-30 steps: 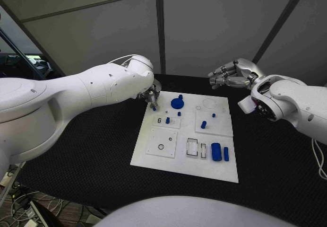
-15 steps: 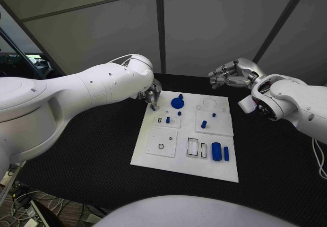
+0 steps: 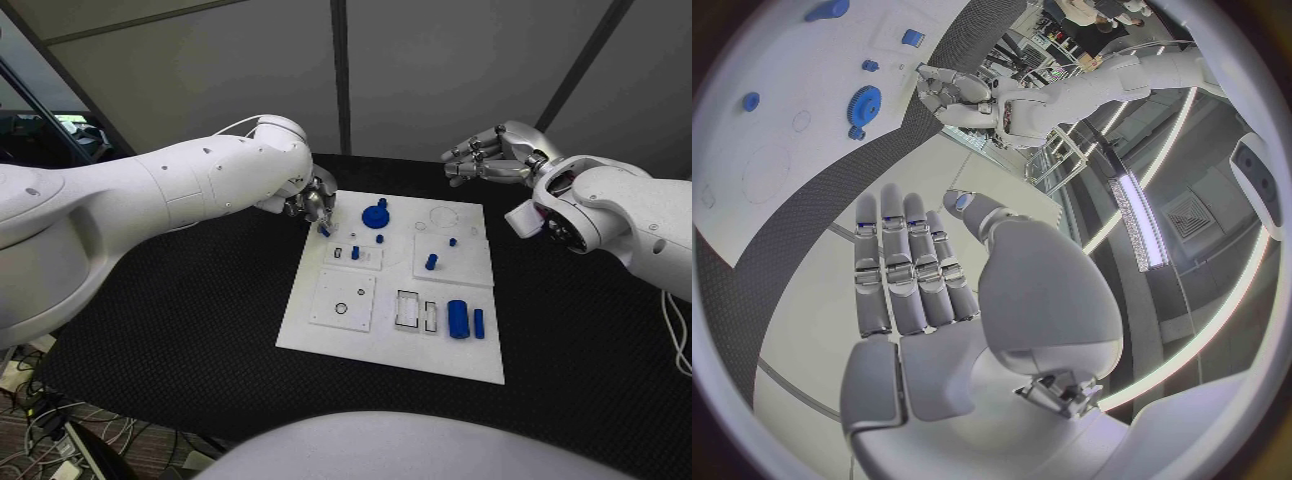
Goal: Assemble the parts on the task board
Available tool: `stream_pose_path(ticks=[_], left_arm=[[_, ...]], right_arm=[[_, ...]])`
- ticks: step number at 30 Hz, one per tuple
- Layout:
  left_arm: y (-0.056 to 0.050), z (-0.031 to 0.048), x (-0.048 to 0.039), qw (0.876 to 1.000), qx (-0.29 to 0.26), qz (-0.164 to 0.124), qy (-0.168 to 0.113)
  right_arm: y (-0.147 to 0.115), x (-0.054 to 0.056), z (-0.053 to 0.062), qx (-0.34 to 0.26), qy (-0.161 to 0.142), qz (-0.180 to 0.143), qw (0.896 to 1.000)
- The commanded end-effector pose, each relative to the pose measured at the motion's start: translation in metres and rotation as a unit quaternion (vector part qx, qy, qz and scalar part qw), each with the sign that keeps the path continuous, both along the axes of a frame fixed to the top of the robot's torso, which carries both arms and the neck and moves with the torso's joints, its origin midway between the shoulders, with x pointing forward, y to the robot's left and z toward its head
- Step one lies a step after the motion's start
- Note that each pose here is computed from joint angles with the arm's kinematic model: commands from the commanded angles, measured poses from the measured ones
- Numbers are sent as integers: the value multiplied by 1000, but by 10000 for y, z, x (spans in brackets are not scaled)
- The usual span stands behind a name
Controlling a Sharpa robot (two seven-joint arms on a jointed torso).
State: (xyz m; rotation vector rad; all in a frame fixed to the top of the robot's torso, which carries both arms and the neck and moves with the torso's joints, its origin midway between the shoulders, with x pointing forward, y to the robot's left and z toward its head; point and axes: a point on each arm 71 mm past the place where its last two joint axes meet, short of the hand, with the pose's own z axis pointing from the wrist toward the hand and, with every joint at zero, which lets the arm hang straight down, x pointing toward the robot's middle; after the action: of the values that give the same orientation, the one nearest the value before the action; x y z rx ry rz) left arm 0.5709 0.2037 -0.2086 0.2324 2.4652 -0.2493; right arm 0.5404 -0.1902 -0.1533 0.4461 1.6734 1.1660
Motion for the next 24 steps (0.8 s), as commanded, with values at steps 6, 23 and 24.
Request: stream_pose_path(ticks=[6, 23, 24], left_arm=[[53, 100, -134, 994, -67, 84, -19], [116, 143, -505, 969, -115, 196, -101], [108, 130, -522, 968, -114, 197, -102]], right_arm=[[-42, 2, 12, -7, -4, 1, 1000], [-90, 5, 11, -8, -4, -4, 1000], [-90, 6, 11, -8, -4, -4, 1000]])
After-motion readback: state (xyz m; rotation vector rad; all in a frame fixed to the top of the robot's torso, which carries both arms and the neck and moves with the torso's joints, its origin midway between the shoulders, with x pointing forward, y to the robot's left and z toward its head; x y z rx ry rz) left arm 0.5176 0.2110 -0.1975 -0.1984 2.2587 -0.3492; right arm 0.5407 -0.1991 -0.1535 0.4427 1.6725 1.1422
